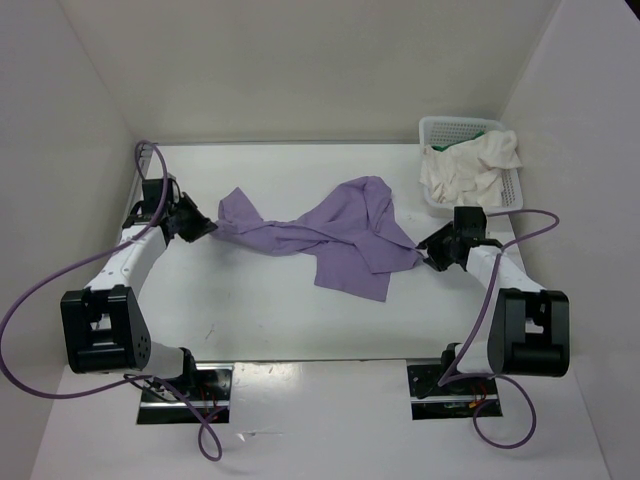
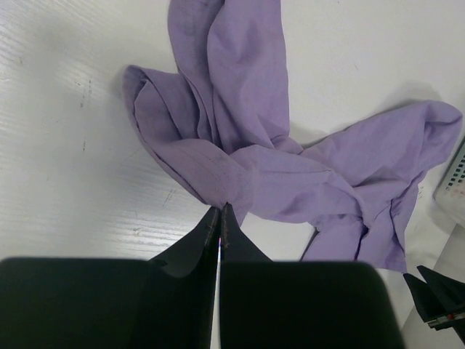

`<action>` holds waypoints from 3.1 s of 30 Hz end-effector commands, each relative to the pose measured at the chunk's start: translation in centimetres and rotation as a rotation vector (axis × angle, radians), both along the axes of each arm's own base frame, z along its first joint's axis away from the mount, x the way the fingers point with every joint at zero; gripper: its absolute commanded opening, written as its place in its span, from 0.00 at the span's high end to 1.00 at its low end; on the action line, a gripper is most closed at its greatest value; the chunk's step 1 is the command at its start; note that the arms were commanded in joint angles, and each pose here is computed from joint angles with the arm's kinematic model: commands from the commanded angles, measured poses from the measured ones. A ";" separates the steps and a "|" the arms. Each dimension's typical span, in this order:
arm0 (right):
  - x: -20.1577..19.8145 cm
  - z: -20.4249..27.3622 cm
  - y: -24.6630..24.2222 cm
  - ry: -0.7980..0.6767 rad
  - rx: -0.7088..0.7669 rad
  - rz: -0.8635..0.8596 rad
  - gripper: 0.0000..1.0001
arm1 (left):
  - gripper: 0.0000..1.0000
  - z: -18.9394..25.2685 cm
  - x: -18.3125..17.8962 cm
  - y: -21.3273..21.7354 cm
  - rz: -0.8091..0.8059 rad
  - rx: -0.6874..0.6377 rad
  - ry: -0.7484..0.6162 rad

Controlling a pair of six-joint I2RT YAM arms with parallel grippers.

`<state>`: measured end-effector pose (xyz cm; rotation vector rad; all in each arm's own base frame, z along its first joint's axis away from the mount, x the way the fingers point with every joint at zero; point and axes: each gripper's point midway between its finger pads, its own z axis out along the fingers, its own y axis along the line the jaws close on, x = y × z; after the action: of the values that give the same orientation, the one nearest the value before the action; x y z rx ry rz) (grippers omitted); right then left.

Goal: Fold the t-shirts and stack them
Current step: Flatten out the tshirt

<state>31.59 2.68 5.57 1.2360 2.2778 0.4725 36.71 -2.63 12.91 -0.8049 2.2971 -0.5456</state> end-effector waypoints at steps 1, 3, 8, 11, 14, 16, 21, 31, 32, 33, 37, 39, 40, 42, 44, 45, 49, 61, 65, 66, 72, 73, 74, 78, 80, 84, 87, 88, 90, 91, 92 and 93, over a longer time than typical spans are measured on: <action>1.2 -0.1 -0.4 -0.041 0.007 -0.035 0.51 | 1.00 0.1 0.2 -0.5 -0.027 -0.005 -0.021; 1.1 -0.9 -0.5 -0.018 0.001 -0.040 0.54 | 1.00 0.1 0.2 -0.5 -0.027 -0.005 -0.021; 1.1 -1.0 -0.2 -0.007 0.014 -0.021 0.54 | 1.00 0.4 -0.1 -0.5 -0.027 -0.004 -0.030; 0.8 0.0 -0.2 -0.017 0.008 -0.013 0.54 | 1.00 0.4 -0.1 -0.5 -0.027 -0.004 -0.030; -0.3 1.5 -1.1 -0.038 -0.044 -0.038 0.54 | 1.00 0.1 -0.3 -0.6 -0.027 -0.005 -0.021; -0.6 2.4 -1.3 -0.070 -0.062 -0.039 0.54 | 1.00 0.1 -0.3 -0.6 -0.027 -0.005 -0.021; -0.7 0.6 -0.7 -0.034 -0.031 -0.017 0.52 | 1.00 0.2 -0.1 -0.6 -0.021 -0.010 -0.028; -1.4 -0.7 -0.2 0.002 -0.008 -0.003 0.52 | 1.00 0.2 -0.1 -0.6 -0.021 -0.010 -0.028; -1.4 -1.0 -0.2 0.012 -0.008 -0.003 0.52 | 1.00 0.2 -0.1 -0.6 -0.021 -0.010 -0.028; -1.1 -1.0 -0.2 0.001 -0.009 -0.003 0.52 | 1.00 0.2 -0.1 -0.6 -0.021 -0.010 -0.028; -0.2 -1.7 -0.3 0.008 -0.003 -0.011 0.52 | 1.00 0.2 -0.1 -0.6 -0.021 -0.010 -0.028; 0.5 -2.2 -0.4 0.012 -0.008 -0.002 0.56 | 1.00 0.2 -0.1 -0.6 -0.021 -0.010 -0.028; 1.0 -2.1 -0.4 0.004 -0.009 -0.002 0.56 | 1.00 0.2 -0.1 -0.6 -0.021 -0.010 -0.028; 1.7 -2.1 -0.3 -0.010 -0.002 0.004 0.57 | 1.00 0.2 -0.1 -0.6 -0.021 -0.010 -0.028; 2.1 -2.1 -0.2 -0.023 0.006 0.010 0.58 | 1.00 -0.1 -0.3 -0.6 -0.021 -0.011 -0.019; 2.3 -1.9 -0.2 -0.034 0.005 0.010 0.58 | 1.00 -0.1 -0.3 -0.6 -0.021 -0.011 -0.019; 2.7 -1.4 -0.3 -0.063 -0.010 0.026 0.58 | 1.00 -0.5 -0.3 -0.6 -0.021 -0.012 -0.010; 2.9 -0.8 -1.3 -0.070 -0.067 0.009 0.74 | 1.00 -0.5 -0.3 -0.6 -0.021 -0.012 -0.010; 2.9 0.2 -0.6 -0.088 -0.093 0.041 0.95 | 1.00 0.2 -0.1 -0.9 -0.030 -0.010 -0.028; 3.6 1.6 -0.4 -0.119 -0.111 0.044 1.00 | 1.00 0.2 -0.2 -1.7 -0.051 -0.010 -0.028; 4.6 16.3 4.4 -0.364 -0.243 0.197 1.00 | 1.00 9.9 3.2 -3.3 -0.100 0.042 -0.225; 3.9 18.2 4.7 -0.374 -0.260 0.228 1.00 | 1.00 11.3 3.5 -3.6 -0.116 0.050 -0.237; 4.3 24.1 4.9 -0.493 -0.271 0.220 1.00 | 1.00 13.4 3.9 -3.6 -0.115 0.052 -0.275; 2.2 37.6 3.3 -0.725 -0.367 0.189 1.00 | 1.00 24.3 4.7 -0.7 -0.073 -0.008 -0.489; 0.2 45.4 2.4 -0.889 -0.395 0.147 1.00 | 1.00 29.9 4.1 2.3 -0.004 -0.055 -0.599; -2.8 54.6 2.0 -1.104 -0.406 0.111 1.00 | 1.00 36.5 2.0 4.6 0.047 -0.065 -0.731; -4.1 59.2 1.7 -1.210 -0.434 0.058 1.00 | 1.00 41.4 -0.4 5.8 0.108 -0.014 -0.830; -4.7 60.7 1.7 -1.249 -0.441 0.040 1.00 | 1.00 43.3 -1.5 6.4 0.154 0.043 -0.867; -4.8 61.9 1.8 -1.280 -0.448 0.028 1.00 | 1.00 44.9 -2.4 6.8 0.186 0.077 -0.895; -4.7 62.9 1.8 -1.312 -0.451 0.017 1.00 | 1.00 46.9 -3.4 6.9 0.211 0.102 -0.948; -4.5 63.5 1.8 -1.330 -0.447 0.009 1.00 | 1.00 47.4 -3.8 7.1 0.224 0.121 -0.958; -3.8 63.5 2.0 -1.331 -0.457 0.011 1.00 | 1.00 47.1 -3.5 7.6 0.238 0.137 -0.945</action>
<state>22.43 4.32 71.19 0.3663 1.0408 0.6194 34.83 3.45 58.19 -0.5191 1.4018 -0.6016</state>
